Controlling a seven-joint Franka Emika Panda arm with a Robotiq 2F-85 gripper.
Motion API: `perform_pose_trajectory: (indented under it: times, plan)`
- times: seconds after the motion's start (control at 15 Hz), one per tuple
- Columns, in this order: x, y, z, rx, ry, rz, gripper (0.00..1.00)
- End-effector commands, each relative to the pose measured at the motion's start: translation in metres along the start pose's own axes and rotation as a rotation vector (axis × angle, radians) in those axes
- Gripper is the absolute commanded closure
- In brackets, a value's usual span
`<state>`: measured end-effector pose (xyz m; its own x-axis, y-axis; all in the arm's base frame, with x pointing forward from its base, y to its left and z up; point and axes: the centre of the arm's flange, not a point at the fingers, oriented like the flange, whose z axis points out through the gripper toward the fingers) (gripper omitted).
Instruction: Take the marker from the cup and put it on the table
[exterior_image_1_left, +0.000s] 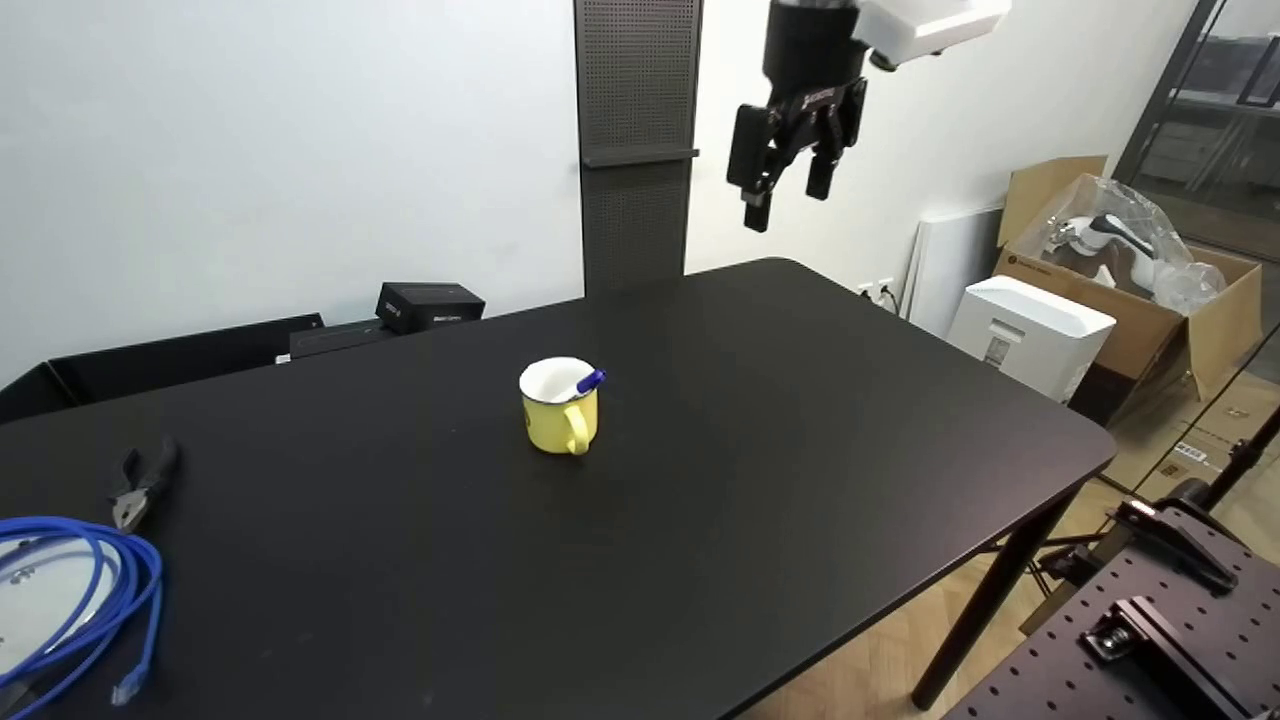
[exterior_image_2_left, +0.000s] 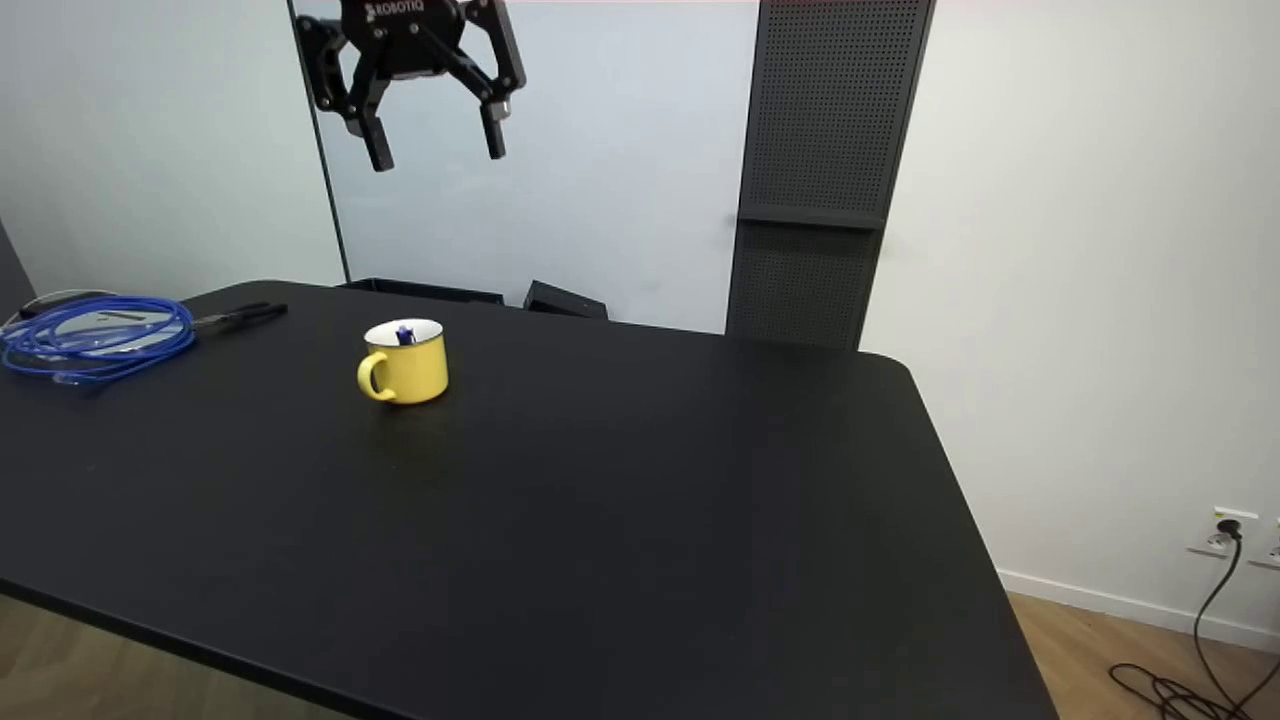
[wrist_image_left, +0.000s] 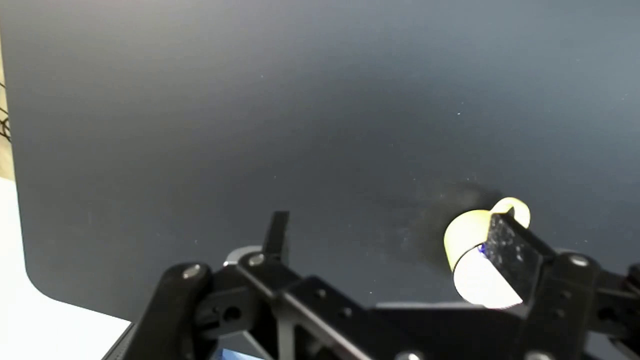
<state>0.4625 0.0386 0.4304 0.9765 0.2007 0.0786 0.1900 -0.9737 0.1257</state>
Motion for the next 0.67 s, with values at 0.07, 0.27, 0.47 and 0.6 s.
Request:
perform_pose_trajectory:
  times: [0.07,0.27,0.47,0.6]
  plan:
    - [0.081,-0.026,0.038,-0.013,-0.044,-0.081,0.00]
    - [0.106,-0.050,0.060,0.011,-0.070,-0.139,0.00]
    - [0.122,-0.080,0.079,0.044,-0.090,-0.198,0.00]
    - [0.129,-0.100,0.090,0.053,-0.098,-0.239,0.00]
